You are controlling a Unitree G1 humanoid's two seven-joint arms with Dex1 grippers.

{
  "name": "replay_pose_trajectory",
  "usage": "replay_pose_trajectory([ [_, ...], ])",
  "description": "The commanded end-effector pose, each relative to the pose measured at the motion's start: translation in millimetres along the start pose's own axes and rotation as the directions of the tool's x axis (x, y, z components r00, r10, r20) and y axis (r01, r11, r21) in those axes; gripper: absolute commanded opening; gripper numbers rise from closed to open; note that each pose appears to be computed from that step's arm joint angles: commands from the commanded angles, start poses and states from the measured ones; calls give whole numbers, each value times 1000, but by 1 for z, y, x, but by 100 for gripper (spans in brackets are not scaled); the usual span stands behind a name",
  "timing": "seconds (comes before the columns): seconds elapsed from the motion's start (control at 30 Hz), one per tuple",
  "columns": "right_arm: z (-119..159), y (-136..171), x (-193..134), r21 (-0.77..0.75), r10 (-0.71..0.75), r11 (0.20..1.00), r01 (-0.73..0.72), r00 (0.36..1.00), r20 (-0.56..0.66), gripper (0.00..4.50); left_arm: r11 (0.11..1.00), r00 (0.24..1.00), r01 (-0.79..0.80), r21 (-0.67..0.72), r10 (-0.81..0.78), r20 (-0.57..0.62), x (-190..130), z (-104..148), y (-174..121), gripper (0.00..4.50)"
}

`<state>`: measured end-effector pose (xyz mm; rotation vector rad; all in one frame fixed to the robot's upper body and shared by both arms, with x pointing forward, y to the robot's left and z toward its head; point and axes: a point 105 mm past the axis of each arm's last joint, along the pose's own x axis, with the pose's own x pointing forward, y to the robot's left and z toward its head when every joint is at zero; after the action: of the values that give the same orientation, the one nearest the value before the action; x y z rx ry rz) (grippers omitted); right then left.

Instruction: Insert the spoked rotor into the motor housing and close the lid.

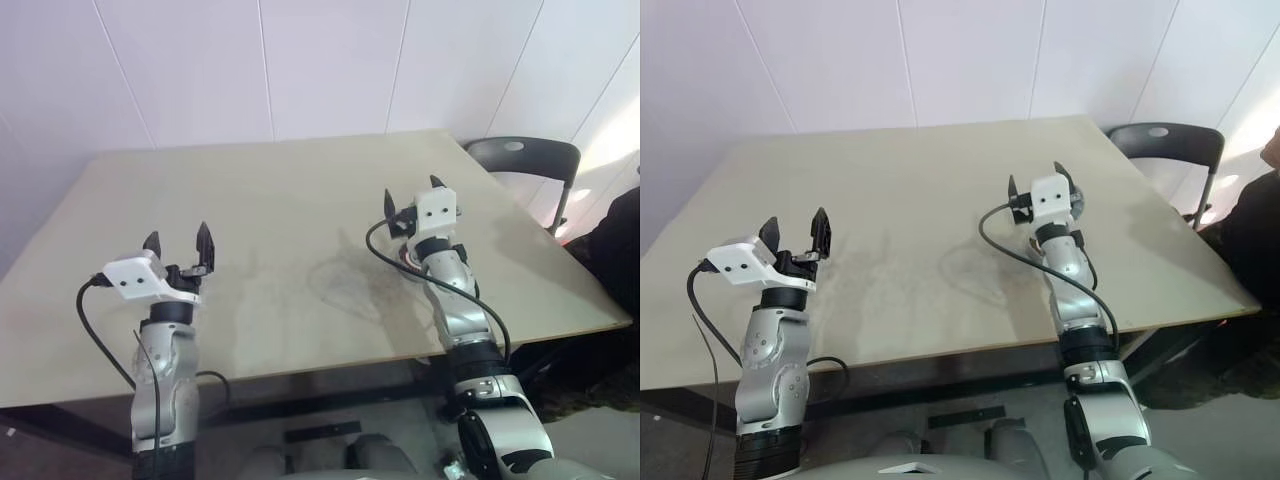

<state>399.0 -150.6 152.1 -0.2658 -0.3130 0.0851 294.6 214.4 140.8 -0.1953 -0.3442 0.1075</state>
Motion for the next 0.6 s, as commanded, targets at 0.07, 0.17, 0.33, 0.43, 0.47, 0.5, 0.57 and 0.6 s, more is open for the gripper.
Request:
replay_pose_trajectory([
  [0.07, 18, 1, 5, -6, 2, 1000, -2, 998, 58, 444, 999, 998, -22, -45, 24, 64, 5, 16, -1, 446],
  [0.17, 18, -5, 7, -10, -15, 1000, 16, 998, 57, 444, 999, 999, -9, -40, 11, 49, 6, 13, -4, 446],
  [0.33, 19, 2, 7, -11, 8, 1000, -7, 998, 58, 444, 999, 999, -28, -33, 29, 43, 6, 11, -2, 446],
  [0.43, 20, -4, 10, -17, -9, 1000, 10, 998, 61, 444, 999, 999, -9, -35, 10, 44, 7, 12, -6, 446],
  [0.47, 19, -3, 10, -14, -9, 1000, 10, 998, 58, 444, 999, 999, -13, -37, 15, 46, 7, 12, -5, 446],
  [0.5, 18, -3, 10, -13, -8, 1000, 8, 998, 55, 444, 999, 999, -17, -39, 19, 46, 7, 11, -4, 446],
  [0.57, 20, 3, 7, -12, 12, 1000, -11, 998, 63, 444, 999, 998, -25, -40, 27, 49, 7, 12, -3, 446],
  [0.6, 20, 3, 7, -13, 13, 1000, -12, 998, 64, 444, 999, 999, -8, -38, 10, 48, 7, 13, -6, 446],
])
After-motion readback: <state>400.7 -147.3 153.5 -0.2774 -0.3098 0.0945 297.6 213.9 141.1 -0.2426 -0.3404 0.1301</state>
